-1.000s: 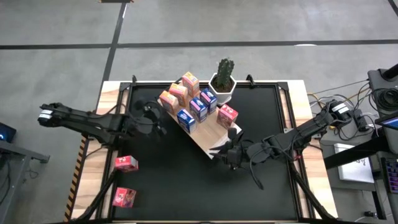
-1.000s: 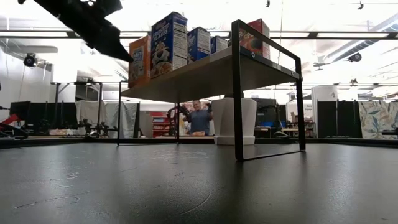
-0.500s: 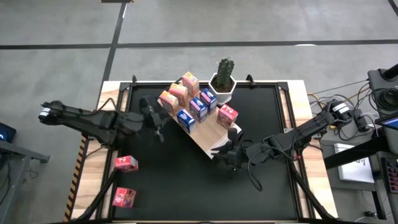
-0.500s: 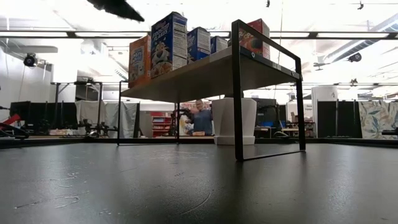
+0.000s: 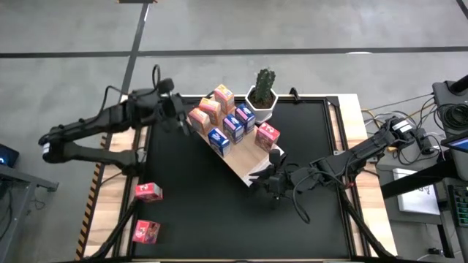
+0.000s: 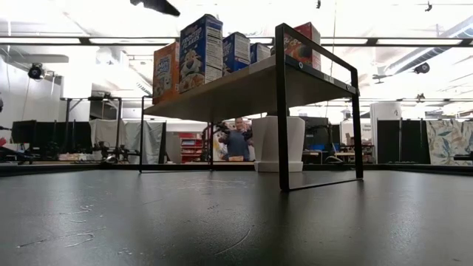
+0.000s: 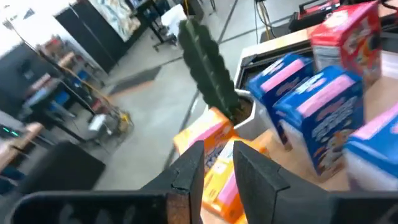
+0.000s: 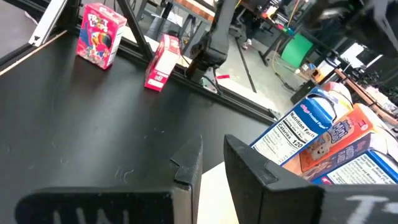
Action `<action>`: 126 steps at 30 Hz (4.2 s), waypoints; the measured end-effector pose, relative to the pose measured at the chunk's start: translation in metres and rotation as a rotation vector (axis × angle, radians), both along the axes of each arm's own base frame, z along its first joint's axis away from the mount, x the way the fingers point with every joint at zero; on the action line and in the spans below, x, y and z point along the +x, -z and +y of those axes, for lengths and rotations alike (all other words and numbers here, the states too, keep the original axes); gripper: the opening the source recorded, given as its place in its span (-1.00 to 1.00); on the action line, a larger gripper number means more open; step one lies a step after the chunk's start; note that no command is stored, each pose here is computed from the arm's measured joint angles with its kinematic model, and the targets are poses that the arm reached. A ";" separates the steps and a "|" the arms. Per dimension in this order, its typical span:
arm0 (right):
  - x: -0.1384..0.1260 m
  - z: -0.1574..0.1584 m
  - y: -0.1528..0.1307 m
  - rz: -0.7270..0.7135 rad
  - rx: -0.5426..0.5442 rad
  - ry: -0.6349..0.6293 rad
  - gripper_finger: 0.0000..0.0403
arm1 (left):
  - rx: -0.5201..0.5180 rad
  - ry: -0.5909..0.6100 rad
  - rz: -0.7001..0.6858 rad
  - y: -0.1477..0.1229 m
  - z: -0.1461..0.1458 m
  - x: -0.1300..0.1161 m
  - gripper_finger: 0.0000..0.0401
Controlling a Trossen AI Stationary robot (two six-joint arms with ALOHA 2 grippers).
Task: Stack cereal on shelf
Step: Adjust the middle orange cereal box on the shelf
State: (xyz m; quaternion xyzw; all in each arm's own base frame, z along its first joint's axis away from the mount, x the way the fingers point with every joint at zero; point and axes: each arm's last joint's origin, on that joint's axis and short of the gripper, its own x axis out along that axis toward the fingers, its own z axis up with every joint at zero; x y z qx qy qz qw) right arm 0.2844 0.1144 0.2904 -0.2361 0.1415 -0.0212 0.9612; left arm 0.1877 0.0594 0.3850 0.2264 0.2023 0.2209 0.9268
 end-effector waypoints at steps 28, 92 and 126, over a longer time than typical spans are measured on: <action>0.001 -0.003 0.000 0.001 -0.005 0.015 -0.72 | -0.222 -0.029 0.179 0.029 0.055 0.027 -1.00; 0.002 -0.005 0.000 0.003 -0.027 0.016 -0.72 | -0.250 0.220 0.168 0.012 0.066 0.057 -1.00; 0.002 -0.005 0.001 0.007 -0.005 0.022 -0.72 | -0.194 -0.087 0.359 0.025 0.085 0.044 -1.00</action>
